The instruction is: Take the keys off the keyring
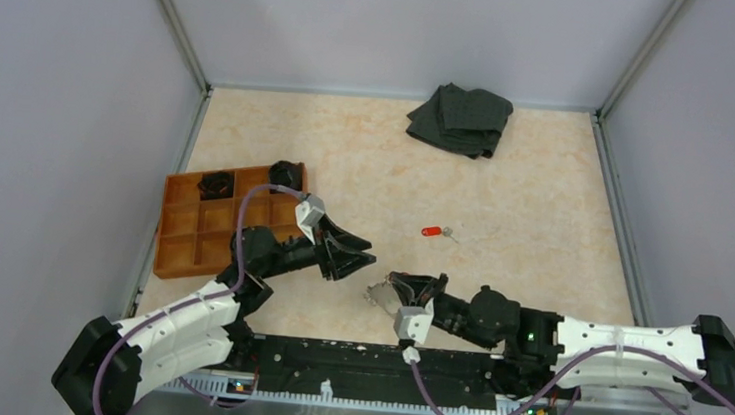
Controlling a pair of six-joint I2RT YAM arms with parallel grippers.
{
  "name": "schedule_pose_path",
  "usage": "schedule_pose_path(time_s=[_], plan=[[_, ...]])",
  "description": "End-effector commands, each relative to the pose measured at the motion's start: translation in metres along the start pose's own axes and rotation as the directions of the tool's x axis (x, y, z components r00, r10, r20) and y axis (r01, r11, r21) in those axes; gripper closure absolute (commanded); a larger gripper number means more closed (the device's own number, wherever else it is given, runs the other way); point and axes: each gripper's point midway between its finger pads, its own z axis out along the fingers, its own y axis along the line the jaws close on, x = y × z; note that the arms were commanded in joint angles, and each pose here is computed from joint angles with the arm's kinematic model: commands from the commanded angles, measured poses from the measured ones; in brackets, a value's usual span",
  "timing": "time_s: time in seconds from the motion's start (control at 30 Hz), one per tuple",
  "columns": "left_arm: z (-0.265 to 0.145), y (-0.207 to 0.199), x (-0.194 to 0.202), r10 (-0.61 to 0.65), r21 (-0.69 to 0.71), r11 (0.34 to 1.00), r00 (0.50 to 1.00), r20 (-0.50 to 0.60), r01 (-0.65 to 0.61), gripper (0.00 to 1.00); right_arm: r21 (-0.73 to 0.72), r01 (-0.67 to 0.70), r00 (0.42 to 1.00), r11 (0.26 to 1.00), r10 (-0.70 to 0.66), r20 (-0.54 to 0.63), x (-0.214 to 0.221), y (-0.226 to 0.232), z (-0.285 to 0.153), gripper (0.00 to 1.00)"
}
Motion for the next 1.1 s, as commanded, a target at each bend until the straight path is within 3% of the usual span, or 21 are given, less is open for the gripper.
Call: schedule_pose_path(time_s=[0.0, 0.37, 0.8, 1.07], plan=[[-0.001, -0.027, -0.027, 0.158, 0.126, 0.977, 0.981, 0.115, -0.172, 0.5, 0.045, 0.062, 0.993, 0.997, -0.066, 0.096, -0.038, -0.025, -0.006, 1.0], [-0.013, -0.075, -0.032, 0.23, 0.336, 0.898, 0.954, 0.193, -0.284, 0.52, 0.011, 0.17, 0.967, 0.985, -0.168, 0.193, -0.074, -0.026, -0.018, 1.0], [-0.013, -0.105, -0.024, 0.306, 0.455, 0.816, 0.934, 0.184, -0.357, 0.53, -0.009, 0.239, 0.938, 0.971, -0.228, 0.262, -0.097, -0.028, -0.025, 1.0], [-0.013, -0.115, -0.019, 0.318, 0.502, 0.786, 0.933, 0.171, -0.36, 0.53, -0.006, 0.257, 0.937, 0.966, -0.247, 0.248, -0.095, -0.026, -0.027, 1.0]])
